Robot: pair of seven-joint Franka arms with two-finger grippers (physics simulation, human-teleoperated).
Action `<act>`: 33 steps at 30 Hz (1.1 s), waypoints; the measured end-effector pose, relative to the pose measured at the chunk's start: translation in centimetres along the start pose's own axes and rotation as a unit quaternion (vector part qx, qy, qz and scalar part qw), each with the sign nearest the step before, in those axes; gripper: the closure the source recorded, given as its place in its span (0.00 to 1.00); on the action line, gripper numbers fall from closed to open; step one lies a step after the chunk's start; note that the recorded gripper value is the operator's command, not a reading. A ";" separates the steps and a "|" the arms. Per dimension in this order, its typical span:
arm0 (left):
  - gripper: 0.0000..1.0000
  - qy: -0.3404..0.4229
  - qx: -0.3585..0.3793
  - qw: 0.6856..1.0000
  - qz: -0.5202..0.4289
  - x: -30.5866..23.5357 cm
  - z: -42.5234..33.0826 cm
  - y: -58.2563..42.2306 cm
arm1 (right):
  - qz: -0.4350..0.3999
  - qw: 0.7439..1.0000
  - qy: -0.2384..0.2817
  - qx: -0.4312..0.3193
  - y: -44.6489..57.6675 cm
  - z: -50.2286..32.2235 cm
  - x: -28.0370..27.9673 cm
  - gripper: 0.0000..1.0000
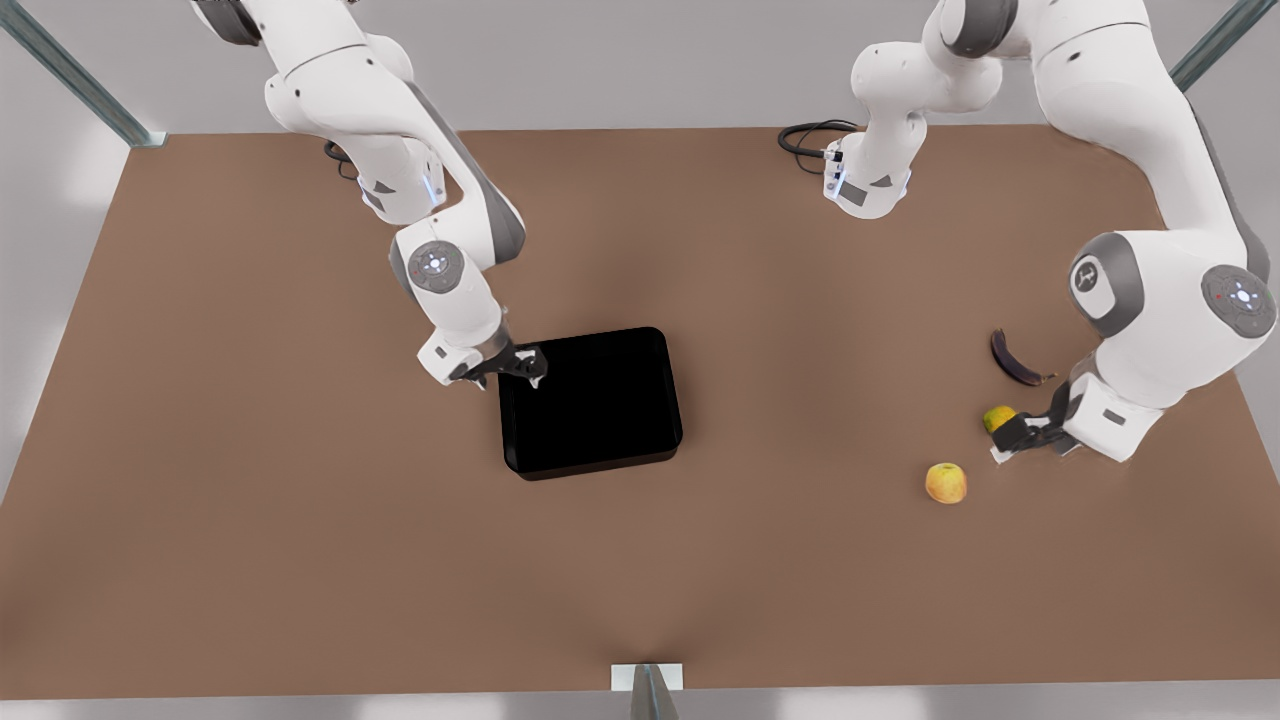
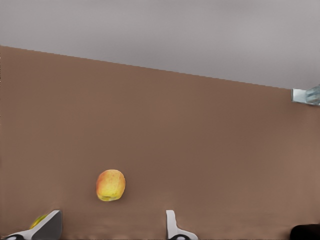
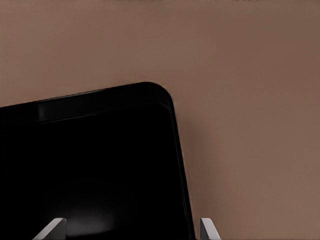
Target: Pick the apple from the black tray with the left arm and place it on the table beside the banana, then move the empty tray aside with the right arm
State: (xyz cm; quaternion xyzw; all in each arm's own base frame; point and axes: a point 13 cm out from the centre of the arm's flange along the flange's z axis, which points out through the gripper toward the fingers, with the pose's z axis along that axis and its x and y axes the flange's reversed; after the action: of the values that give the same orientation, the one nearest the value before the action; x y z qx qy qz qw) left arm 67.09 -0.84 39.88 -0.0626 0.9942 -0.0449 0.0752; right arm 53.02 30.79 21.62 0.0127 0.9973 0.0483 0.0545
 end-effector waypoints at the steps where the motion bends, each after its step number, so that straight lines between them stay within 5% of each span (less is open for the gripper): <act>1: 0.00 0.014 0.003 1.000 0.000 2.4 -0.9 0.3 | 0.004 1.000 -0.001 0.000 -0.3 0.8 -0.3 0.00; 19: 0.00 0.064 -0.002 0.998 0.018 6.0 -0.8 0.7 | -0.046 0.997 0.051 0.032 -4.5 12.8 1.1 0.04; 29: 0.00 0.067 -0.012 0.997 0.027 6.2 -0.7 0.8 | -0.074 0.995 0.057 0.030 -4.7 13.2 1.4 0.60; 33: 0.00 0.067 -0.013 0.997 0.028 6.2 -0.7 0.9 | -0.083 0.994 0.060 0.030 -4.7 13.2 1.4 0.72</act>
State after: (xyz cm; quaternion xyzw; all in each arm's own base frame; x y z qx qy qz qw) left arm 60.77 -0.71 39.59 -0.0322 0.9989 -0.0339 0.0090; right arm 52.94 27.41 7.98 -0.0713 0.9973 0.0143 -0.0018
